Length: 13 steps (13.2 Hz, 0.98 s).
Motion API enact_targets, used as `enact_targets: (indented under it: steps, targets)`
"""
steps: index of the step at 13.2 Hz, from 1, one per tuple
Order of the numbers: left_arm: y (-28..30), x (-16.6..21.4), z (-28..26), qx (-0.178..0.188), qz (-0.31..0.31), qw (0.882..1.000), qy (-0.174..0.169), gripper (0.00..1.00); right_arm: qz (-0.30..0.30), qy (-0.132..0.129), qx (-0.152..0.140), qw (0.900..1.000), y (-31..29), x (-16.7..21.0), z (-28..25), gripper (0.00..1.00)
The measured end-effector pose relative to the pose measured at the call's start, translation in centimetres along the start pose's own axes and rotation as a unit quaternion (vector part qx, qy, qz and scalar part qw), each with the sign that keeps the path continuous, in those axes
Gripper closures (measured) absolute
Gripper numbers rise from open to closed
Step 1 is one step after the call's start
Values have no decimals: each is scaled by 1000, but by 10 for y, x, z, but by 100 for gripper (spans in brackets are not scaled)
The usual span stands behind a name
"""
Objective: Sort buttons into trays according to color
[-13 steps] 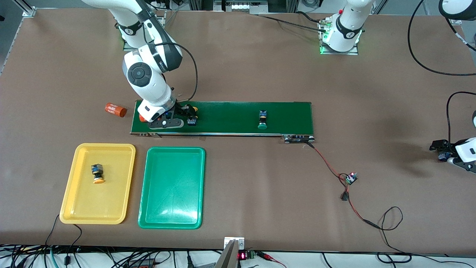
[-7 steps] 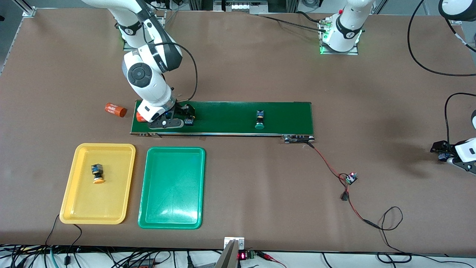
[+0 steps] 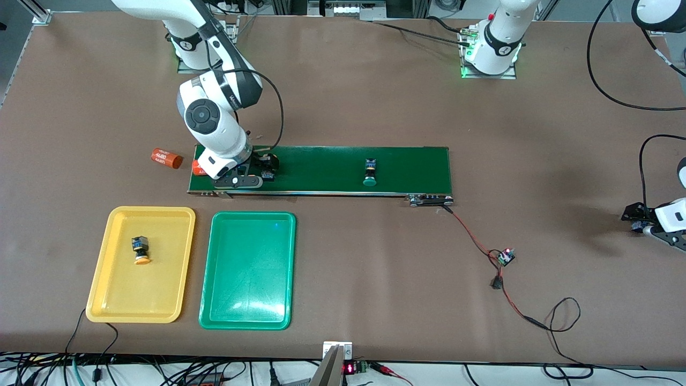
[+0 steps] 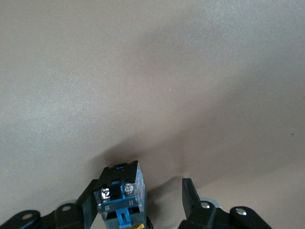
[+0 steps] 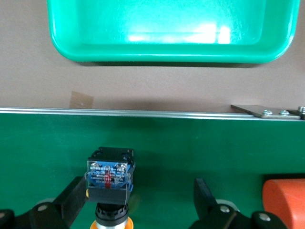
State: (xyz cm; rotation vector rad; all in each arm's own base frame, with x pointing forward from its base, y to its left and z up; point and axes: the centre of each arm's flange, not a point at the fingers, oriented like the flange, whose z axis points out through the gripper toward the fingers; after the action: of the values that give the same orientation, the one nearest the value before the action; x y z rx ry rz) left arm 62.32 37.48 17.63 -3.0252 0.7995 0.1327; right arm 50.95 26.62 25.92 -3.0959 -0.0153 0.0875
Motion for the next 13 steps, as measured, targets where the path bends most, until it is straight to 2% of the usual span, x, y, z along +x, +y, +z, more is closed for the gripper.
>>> enact_targets:
  steps: [3,4,7,9,11,12,13]
  targets:
    - [-1,0,-1,5,7,1000,-3,63,0,-3,0,1000,-1,2,4,1]
    - [-2,0,-2,11,11,1000,-6,67,0,-2,0,1000,-1,3,4,1]
    - [4,10,-12,12,22,1000,-10,67,1,-3,0,1000,-1,3,6,3]
    - [18,24,-36,0,36,999,-30,67,1,-4,0,1000,-1,3,7,3]
    - [41,46,-72,-4,50,997,-55,67,1,-4,-1,1000,-1,3,7,7]
    - [53,56,-87,-2,51,997,-61,67,0,-4,-1,1000,-1,4,8,13]
    - [65,65,-97,-2,45,997,-64,67,0,-4,-2,1000,-1,4,8,13]
